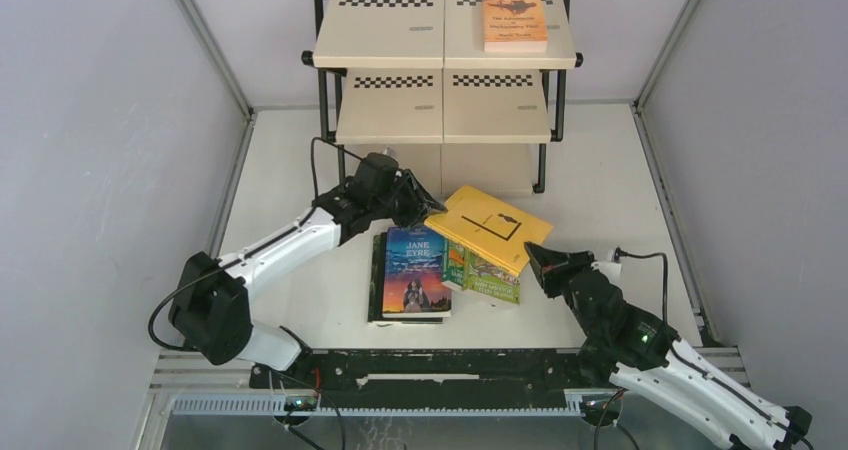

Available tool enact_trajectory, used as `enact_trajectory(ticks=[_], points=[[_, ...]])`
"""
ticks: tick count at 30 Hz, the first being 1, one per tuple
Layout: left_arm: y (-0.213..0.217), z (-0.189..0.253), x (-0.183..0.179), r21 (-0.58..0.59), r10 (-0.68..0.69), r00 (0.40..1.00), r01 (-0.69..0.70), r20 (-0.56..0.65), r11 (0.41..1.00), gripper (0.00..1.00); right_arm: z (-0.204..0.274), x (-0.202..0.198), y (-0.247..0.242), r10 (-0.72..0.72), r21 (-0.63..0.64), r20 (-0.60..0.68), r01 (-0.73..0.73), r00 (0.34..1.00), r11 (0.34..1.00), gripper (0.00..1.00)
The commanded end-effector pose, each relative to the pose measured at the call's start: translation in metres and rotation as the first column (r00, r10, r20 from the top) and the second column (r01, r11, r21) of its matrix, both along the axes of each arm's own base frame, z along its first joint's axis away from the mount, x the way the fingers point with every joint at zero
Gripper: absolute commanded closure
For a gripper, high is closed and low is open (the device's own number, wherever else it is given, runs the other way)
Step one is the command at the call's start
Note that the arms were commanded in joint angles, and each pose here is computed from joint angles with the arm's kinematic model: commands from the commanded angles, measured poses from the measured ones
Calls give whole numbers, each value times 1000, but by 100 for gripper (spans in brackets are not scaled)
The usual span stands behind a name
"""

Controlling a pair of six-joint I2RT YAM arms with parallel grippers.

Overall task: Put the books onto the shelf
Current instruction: Pick up the book from the center of the board.

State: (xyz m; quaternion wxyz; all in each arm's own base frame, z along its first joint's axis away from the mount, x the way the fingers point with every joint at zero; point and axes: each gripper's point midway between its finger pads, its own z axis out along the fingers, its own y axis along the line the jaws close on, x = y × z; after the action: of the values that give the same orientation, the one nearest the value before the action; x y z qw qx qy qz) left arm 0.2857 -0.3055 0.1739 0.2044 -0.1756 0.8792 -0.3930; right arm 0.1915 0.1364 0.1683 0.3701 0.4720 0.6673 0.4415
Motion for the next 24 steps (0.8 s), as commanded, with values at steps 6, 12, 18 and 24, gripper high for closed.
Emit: enact_trajectory(ticks=[6, 12, 18, 24], points=[[-3, 31, -23, -91, -36, 999, 39, 37, 995, 52, 90, 8, -3, -17, 47, 225, 6, 974, 999, 100], [1, 36, -22, -100, -8, 999, 12, 44, 995, 49, 102, 6, -6, -18, 50, 256, 5, 967, 999, 100], [7, 48, -19, -119, 39, 997, -30, 72, 992, 46, 119, 3, -10, -11, 34, 291, 1, 957, 999, 100], [18, 56, -17, -117, 83, 993, -72, 89, 991, 42, 130, 2, -14, -13, 22, 313, 7, 950, 1000, 100]])
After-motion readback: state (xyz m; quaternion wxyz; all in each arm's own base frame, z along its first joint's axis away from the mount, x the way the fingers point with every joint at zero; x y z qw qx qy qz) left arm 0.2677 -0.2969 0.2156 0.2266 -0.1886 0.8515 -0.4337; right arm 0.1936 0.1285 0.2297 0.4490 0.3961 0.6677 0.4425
